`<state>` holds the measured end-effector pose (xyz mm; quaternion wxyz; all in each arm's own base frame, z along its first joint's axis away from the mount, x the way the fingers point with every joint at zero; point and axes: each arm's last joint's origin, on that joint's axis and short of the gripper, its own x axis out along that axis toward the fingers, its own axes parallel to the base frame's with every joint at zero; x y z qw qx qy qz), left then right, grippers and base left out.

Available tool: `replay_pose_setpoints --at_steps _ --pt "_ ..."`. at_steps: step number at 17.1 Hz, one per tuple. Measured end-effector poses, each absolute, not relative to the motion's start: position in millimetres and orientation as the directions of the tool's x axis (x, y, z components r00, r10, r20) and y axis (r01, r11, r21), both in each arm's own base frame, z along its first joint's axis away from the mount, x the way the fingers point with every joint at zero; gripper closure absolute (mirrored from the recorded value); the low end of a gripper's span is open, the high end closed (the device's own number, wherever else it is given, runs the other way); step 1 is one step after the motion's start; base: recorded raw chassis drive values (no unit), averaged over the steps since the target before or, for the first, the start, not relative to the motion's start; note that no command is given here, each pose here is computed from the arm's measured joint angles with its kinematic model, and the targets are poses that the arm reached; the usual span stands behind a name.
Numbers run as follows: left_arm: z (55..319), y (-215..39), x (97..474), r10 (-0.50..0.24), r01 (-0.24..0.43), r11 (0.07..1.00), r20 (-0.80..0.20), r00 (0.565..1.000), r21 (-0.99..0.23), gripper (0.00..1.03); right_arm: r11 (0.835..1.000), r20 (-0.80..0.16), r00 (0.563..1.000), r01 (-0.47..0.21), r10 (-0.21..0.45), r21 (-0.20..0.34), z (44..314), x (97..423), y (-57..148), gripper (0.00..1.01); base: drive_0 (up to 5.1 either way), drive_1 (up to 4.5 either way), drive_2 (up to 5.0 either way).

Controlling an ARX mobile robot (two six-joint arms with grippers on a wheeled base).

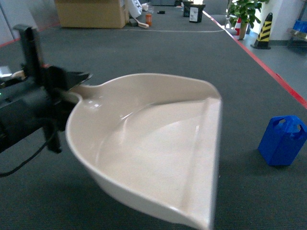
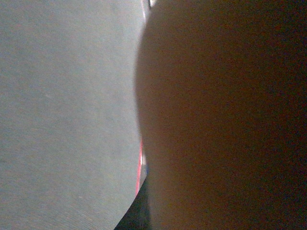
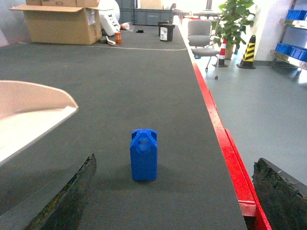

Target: Place part in tray to right shelf

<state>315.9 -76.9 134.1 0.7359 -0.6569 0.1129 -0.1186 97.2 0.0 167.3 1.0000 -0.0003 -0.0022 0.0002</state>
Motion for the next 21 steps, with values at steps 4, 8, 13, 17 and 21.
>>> replay_pose_setpoints --at_steps 4,8,13,17,21 --pt "145.6 -113.6 332.8 -0.433 0.120 0.116 0.059 0.900 -0.986 0.89 1.000 0.004 1.000 0.000 0.000 -0.001 167.3 97.2 0.0 0.03 0.0 0.00 0.0" --pt "137.1 -117.0 323.8 -0.433 0.087 0.134 0.021 0.901 -0.987 0.89 1.000 0.004 1.000 0.000 0.000 -0.001 167.3 97.2 0.0 0.03 0.0 0.00 0.0" --pt "137.1 -116.6 324.0 -0.427 0.087 0.134 0.022 0.904 -0.987 0.89 0.997 -0.151 0.986 0.064 -0.068 -0.031 165.2 101.0 -0.8 0.03 0.0 0.00 0.0" --pt "137.3 -116.7 323.9 -0.428 0.089 0.134 0.023 0.904 -0.987 0.89 0.995 -0.270 0.962 -0.050 0.024 -0.089 188.3 181.1 -25.0 0.03 0.0 0.00 0.0" --pt "137.3 -116.7 323.9 -0.428 0.088 0.134 0.023 0.904 -0.987 0.89 0.969 -0.506 0.844 -0.238 0.176 -0.059 162.8 257.7 -36.8 0.03 0.0 0.00 0.0"
